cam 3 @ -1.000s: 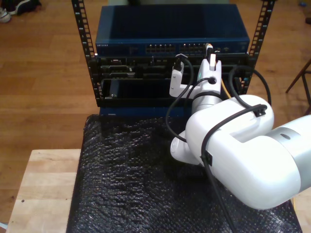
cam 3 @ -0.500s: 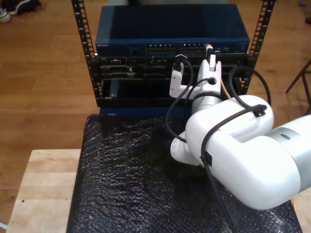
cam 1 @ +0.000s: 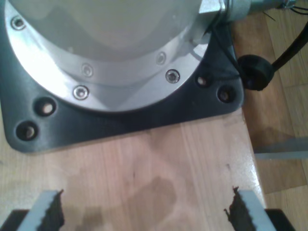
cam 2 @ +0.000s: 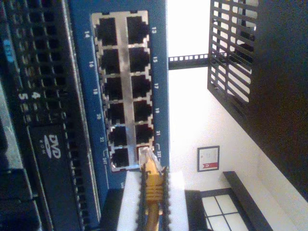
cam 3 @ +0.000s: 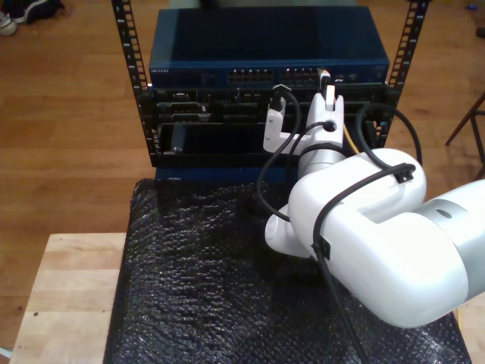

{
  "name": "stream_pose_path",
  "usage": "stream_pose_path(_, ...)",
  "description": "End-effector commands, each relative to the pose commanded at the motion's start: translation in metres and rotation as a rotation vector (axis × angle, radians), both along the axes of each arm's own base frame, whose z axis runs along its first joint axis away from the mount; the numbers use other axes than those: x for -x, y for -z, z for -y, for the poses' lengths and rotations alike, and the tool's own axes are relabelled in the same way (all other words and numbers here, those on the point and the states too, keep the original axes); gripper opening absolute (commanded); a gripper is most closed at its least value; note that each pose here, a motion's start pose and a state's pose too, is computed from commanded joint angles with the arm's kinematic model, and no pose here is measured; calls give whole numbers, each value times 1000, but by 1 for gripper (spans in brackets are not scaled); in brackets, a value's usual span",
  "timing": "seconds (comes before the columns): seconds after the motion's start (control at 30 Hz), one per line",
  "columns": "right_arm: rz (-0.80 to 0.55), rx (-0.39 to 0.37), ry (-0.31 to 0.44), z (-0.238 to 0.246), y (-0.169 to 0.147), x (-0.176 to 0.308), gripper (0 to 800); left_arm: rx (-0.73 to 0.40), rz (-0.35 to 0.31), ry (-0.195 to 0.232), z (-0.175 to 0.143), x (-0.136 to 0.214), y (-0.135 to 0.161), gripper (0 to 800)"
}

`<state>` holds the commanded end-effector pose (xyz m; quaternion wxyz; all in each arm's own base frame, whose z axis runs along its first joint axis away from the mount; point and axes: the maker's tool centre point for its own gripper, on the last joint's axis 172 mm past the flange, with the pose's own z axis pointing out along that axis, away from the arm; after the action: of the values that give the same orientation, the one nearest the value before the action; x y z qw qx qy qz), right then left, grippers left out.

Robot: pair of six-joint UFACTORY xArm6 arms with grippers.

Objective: Grab the cable and plug it in

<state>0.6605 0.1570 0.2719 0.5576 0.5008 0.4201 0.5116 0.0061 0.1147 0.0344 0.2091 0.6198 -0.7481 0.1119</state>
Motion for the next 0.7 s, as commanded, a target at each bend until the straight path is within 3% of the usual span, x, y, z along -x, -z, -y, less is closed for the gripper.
stream_pose_path(0.7, -3, -5, -3, -1, 0, -4, 0, -1, 0, 0, -1, 0, 0, 800)
